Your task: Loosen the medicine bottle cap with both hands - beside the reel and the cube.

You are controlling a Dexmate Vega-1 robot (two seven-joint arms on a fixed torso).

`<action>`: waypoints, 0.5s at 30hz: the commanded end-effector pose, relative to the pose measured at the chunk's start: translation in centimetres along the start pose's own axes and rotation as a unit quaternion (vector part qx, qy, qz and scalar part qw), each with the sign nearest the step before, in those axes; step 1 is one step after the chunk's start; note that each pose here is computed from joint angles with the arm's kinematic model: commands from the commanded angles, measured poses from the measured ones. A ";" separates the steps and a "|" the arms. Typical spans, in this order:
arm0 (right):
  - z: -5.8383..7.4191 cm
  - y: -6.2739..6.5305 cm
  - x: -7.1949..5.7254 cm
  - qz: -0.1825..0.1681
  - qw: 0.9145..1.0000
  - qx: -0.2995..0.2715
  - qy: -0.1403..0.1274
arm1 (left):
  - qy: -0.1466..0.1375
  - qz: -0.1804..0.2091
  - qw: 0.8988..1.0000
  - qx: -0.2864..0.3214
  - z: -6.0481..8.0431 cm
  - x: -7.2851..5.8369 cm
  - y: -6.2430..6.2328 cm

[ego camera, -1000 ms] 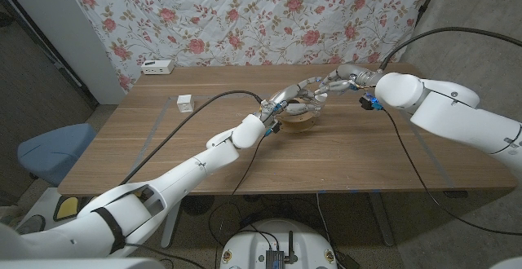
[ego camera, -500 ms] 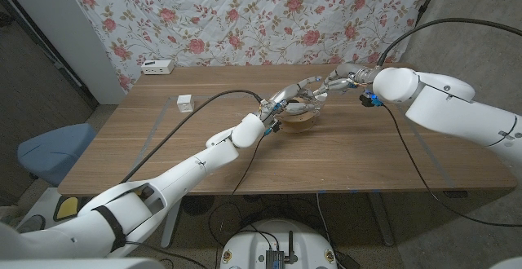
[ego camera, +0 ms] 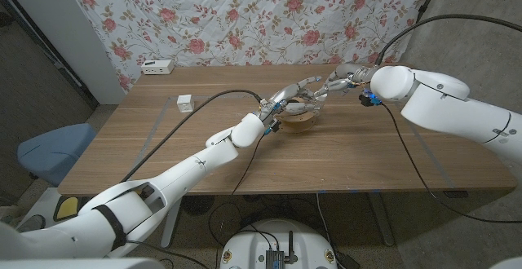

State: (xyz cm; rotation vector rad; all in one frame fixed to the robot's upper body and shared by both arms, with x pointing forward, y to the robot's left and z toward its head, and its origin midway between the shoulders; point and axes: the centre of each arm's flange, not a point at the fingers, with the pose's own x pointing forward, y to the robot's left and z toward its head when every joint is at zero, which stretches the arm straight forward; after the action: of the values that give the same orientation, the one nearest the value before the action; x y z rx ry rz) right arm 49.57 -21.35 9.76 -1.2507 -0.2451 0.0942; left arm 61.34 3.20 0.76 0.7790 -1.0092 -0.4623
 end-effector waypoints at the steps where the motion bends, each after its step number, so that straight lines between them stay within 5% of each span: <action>1: 0.0 0.4 0.2 -0.008 1.000 -0.002 0.009 | 0.001 0.004 1.000 0.000 -0.1 -0.1 0.2; 15: -0.1 0.7 0.3 -0.021 1.000 0.005 0.011 | 0.001 0.005 1.000 0.001 -0.2 -0.1 0.3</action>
State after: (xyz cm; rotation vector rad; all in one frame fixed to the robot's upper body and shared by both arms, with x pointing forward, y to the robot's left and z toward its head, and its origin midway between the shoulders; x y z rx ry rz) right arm 49.79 -21.13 9.38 -1.2460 -0.2456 0.0638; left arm 61.39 3.44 0.84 0.7759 -1.0106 -0.4551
